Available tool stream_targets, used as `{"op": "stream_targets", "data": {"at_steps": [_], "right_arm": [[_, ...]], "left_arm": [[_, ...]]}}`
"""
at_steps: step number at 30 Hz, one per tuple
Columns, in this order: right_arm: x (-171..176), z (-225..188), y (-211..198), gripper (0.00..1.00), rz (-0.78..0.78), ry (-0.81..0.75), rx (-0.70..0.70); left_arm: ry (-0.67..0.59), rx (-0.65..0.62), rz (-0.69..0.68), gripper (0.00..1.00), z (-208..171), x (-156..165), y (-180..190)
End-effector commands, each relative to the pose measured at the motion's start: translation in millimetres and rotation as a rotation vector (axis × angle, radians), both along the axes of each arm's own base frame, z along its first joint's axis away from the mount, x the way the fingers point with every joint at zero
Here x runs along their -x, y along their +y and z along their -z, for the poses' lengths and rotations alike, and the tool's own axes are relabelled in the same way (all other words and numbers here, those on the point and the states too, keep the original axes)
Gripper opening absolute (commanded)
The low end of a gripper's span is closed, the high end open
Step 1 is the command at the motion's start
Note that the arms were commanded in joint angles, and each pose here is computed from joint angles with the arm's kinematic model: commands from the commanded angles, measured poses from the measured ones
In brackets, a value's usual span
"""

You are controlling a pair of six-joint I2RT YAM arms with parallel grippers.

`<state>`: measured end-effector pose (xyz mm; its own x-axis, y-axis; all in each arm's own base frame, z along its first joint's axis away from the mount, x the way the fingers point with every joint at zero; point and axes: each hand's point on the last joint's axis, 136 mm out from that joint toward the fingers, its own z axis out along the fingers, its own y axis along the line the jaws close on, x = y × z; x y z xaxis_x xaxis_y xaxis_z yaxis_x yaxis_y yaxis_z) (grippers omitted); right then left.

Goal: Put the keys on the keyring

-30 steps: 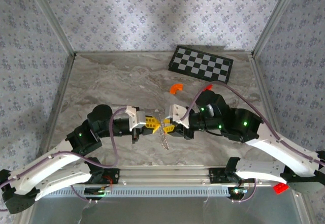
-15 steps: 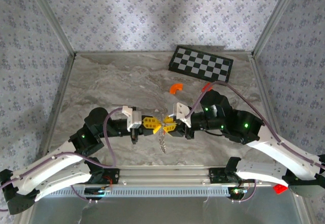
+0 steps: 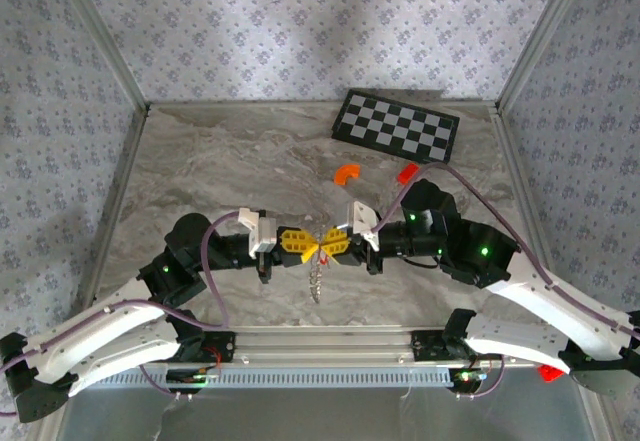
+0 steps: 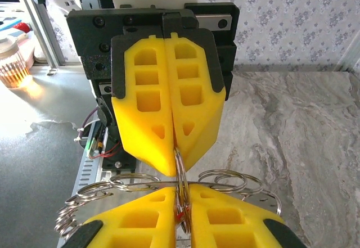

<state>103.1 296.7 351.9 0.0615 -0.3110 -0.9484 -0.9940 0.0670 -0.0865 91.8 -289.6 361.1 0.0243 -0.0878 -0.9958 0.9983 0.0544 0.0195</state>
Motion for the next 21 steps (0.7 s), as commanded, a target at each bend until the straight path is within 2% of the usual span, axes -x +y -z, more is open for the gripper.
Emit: {"op": "stream_targets", "data": {"at_steps": [1,5,9,14,21], "right_arm": [[2,-8,-1,0.11,-0.009,0.002,-0.040],[1,-8,-2,0.01,-0.003,-0.005,-0.046],[-1,-7,-4,0.00,0.006,-0.014,-0.023],[-4,0,-8,0.00,0.030,-0.019,0.046],[-14,16,-10,0.00,0.085,-0.093,0.236]], "left_arm": [[-0.056,0.073,0.017,0.00,-26,8,8],[-0.057,0.022,0.006,0.00,-19,5,6],[-0.045,-0.109,-0.034,0.00,-1,-3,5],[-0.039,-0.222,-0.099,0.17,13,-11,11],[-0.041,-0.330,-0.151,0.25,21,-21,15]]}}
